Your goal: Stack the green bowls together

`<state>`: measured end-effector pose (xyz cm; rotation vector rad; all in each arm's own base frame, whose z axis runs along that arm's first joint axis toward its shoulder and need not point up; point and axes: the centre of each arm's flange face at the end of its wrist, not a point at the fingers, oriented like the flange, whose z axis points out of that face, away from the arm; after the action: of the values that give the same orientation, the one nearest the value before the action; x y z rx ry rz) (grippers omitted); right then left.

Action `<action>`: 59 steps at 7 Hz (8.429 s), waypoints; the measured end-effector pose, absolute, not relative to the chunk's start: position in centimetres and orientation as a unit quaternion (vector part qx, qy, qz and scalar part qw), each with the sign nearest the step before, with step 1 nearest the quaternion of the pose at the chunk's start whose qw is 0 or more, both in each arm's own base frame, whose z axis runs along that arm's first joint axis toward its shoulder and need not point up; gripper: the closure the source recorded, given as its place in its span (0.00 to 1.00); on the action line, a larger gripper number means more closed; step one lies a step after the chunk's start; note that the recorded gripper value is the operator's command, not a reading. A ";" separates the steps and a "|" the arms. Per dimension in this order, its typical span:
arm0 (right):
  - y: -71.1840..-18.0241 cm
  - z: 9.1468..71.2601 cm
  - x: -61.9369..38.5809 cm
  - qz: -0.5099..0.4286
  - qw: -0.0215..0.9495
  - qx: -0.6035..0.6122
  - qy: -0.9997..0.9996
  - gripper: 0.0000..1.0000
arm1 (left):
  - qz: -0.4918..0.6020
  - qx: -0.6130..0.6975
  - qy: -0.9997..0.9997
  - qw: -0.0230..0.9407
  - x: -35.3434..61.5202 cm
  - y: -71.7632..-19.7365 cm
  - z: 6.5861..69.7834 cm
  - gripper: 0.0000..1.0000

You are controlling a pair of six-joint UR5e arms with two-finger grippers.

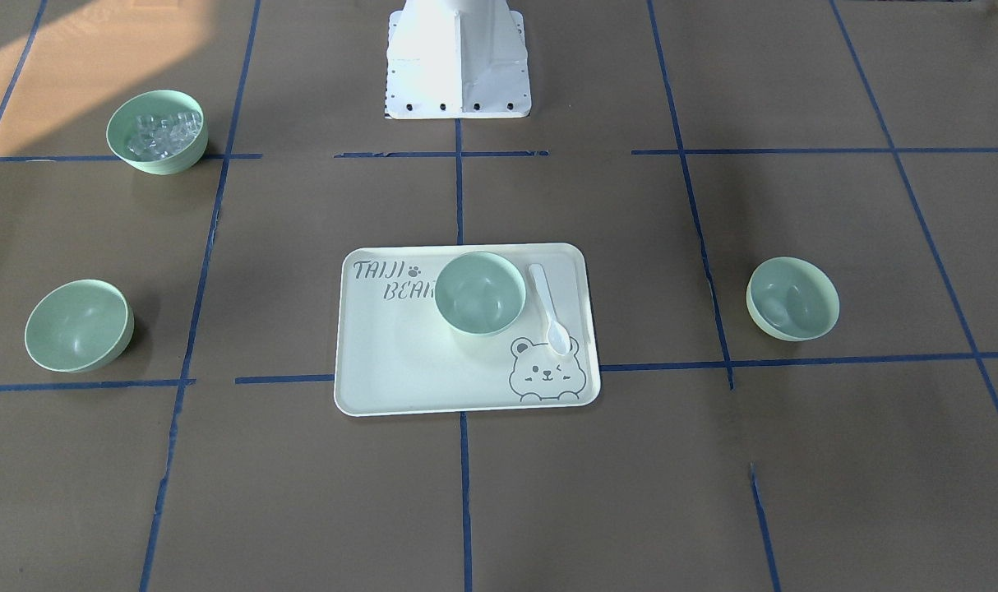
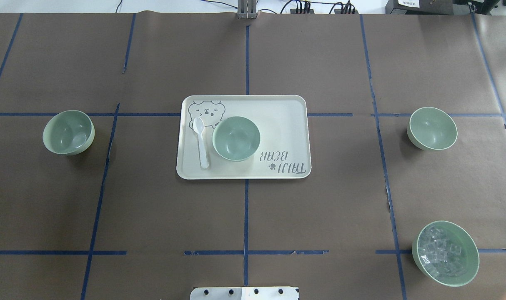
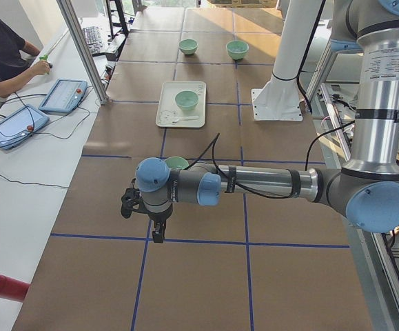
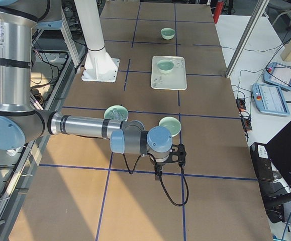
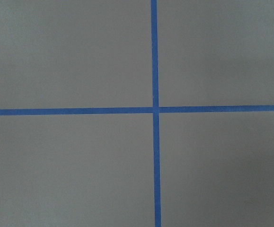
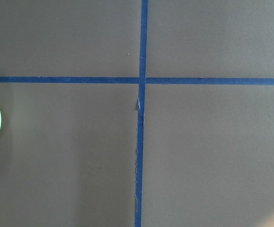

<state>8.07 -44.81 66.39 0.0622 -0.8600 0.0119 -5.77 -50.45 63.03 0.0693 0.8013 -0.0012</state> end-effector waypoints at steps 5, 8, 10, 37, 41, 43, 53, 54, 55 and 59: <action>-45.6 65.2 8.2 0.001 0.909 0.045 -0.415 0.00 | 0.021 0.081 0.405 0.910 2.1 -52.2 58.8 0.00; -46.7 63.8 8.2 -0.006 0.909 0.058 -0.413 0.00 | -0.028 0.065 0.435 0.898 11.4 -51.8 56.1 0.00; -47.0 63.2 8.3 -0.008 0.910 0.065 -0.410 0.00 | -0.052 0.068 0.423 0.902 16.2 -51.9 55.1 0.03; -50.4 60.0 -20.8 0.033 0.899 0.051 -0.435 1.00 | -0.286 -0.092 0.456 0.838 37.7 -51.1 20.3 1.00; -52.7 56.3 -17.7 0.039 0.869 0.034 -0.492 1.00 | -0.287 -0.093 0.448 0.842 44.4 -48.4 18.6 1.00; -53.8 54.6 -16.8 0.039 0.859 0.036 -0.510 1.00 | -0.279 -0.082 0.447 0.846 48.8 -46.8 19.1 1.00; -55.4 42.8 -20.5 0.059 0.826 0.031 -0.560 1.00 | -0.231 -0.032 0.458 0.858 46.1 -49.9 20.3 0.00; -55.8 39.7 -23.5 0.055 0.822 0.021 -0.566 1.00 | -0.214 -0.017 0.445 0.869 42.4 -51.5 20.1 0.00; -56.1 35.8 -27.5 0.050 0.823 0.011 -0.566 1.00 | -0.195 0.001 0.430 0.881 38.8 -52.8 20.7 0.00; -53.2 21.4 -42.7 0.035 0.858 0.012 -0.512 1.00 | -0.138 0.063 0.389 0.909 28.5 -55.9 25.7 0.00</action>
<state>-42.73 -53.20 21.39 0.0242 -1.0742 0.0729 28.51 -55.95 25.71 0.1297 0.8017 -0.2850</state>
